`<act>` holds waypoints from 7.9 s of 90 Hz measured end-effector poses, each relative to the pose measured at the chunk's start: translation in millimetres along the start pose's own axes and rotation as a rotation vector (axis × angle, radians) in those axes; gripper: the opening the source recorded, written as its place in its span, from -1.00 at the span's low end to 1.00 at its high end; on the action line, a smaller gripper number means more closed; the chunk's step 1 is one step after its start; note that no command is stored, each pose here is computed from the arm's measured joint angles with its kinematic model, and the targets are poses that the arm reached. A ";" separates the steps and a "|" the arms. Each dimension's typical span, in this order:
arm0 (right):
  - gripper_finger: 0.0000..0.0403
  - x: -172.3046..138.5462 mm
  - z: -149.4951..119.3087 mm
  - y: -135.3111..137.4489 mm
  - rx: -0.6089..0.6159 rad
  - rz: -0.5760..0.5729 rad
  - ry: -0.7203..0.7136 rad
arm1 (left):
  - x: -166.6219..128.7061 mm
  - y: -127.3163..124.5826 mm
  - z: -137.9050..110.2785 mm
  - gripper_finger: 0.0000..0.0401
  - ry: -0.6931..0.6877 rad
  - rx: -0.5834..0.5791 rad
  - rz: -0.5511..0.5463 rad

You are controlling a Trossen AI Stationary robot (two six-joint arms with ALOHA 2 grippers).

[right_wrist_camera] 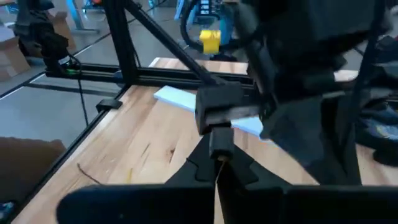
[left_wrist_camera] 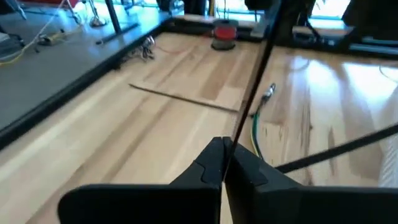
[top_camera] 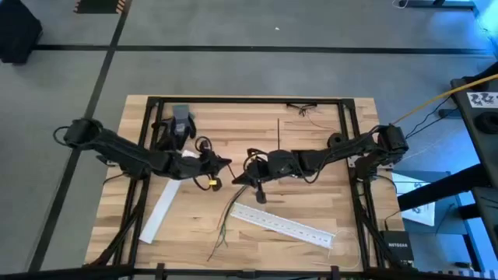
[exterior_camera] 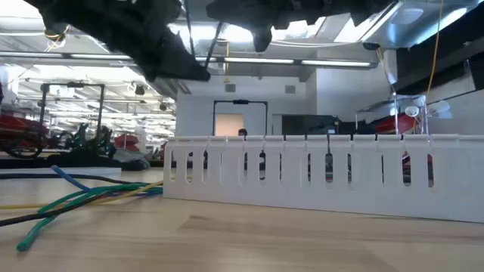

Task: Ziptie cables
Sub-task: Wrap the cables together using the top zip tie

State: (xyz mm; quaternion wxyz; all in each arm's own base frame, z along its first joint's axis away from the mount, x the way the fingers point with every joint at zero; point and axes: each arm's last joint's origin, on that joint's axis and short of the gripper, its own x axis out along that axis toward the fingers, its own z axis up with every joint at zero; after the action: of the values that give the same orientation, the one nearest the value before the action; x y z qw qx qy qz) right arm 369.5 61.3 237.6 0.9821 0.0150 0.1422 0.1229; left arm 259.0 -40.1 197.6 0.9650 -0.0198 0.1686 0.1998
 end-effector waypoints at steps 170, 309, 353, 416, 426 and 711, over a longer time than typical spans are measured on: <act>-1.00 30.5 -78.2 -9.6 -0.027 -0.054 0.389 | 14.4 -1.0 -9.5 -0.98 0.095 0.077 0.057; -1.00 31.8 -24.5 -51.7 0.619 0.213 0.328 | 34.0 -42.5 4.7 -1.00 0.093 0.610 -0.012; -1.00 31.1 -27.3 -51.0 0.638 0.214 0.358 | 29.9 -48.2 7.4 -1.00 0.057 0.650 0.011; -1.00 29.7 -27.0 -51.3 0.786 0.280 0.399 | 14.1 -65.0 7.2 -1.00 0.021 0.943 0.110; -1.00 28.4 -26.9 -55.8 0.818 0.284 0.403 | 9.7 -71.1 9.8 -1.00 -0.019 0.977 0.106; -1.00 -16.7 22.4 -10.0 -0.302 -0.256 0.329 | 25.0 -57.5 9.7 -1.00 0.005 0.345 -0.072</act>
State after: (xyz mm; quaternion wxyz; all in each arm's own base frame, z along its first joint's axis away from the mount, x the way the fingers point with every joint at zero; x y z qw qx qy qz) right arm 362.8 47.7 263.0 0.9444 -0.1701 0.2809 0.0182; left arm 306.3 -82.5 196.8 0.9602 0.1395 0.2021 0.1332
